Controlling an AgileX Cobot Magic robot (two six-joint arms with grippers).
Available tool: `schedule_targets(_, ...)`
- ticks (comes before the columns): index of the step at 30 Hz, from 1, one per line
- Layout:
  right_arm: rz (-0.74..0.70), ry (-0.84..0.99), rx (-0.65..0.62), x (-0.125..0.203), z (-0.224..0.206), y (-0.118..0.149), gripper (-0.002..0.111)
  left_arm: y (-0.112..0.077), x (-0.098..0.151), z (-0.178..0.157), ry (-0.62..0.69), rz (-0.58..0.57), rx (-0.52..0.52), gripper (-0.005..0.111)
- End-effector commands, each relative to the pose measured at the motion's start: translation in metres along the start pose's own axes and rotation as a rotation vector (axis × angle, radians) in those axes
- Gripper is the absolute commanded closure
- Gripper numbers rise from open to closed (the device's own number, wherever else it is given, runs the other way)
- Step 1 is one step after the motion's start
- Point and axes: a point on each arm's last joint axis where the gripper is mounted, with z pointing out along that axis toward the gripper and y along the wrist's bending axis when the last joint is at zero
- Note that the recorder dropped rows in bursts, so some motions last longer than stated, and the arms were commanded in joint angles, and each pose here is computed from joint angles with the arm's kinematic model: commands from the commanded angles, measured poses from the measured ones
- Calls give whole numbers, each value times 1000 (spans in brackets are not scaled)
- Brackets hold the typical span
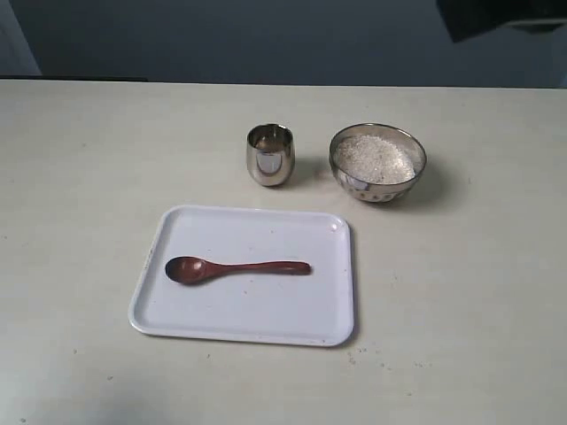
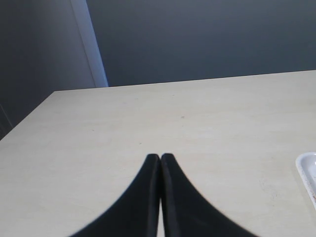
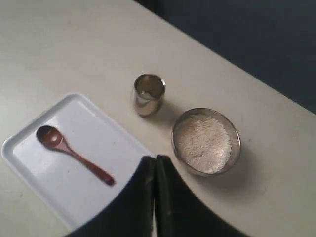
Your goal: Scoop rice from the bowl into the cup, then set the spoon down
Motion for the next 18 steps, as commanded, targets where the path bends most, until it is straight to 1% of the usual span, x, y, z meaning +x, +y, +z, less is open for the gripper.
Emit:
schedule_targets(1, 163, -58, 79, 4, -4, -32, 108, 0, -2, -1, -19, -3, 1, 106)
schedule_targets(4, 280, -144, 137, 18, -2, -52, 108, 0, -2, -1, -19, -3, 1, 106)
schedule_targets(8, 347, -311, 249, 48, -5, -68, 108, 0, -2, -1, -19, -3, 1, 106)
schedule_targets(11, 406, -379, 315, 85, 0, -71, 108, 0, -2, -1, -19, -3, 1, 106)
schedule_targets(13, 482, -410, 357, 113, 2, -71, 108, 0, -2, -1, -19, -3, 1, 106)
schedule_targets(16, 604, -422, 412, 154, 5, -67, 108, 0, -2, -1, -19, -3, 1, 106)
schedule_targets(18, 646, -429, 454, 177, 6, -63, 108, 0, -2, -1, -19, -3, 1, 106)
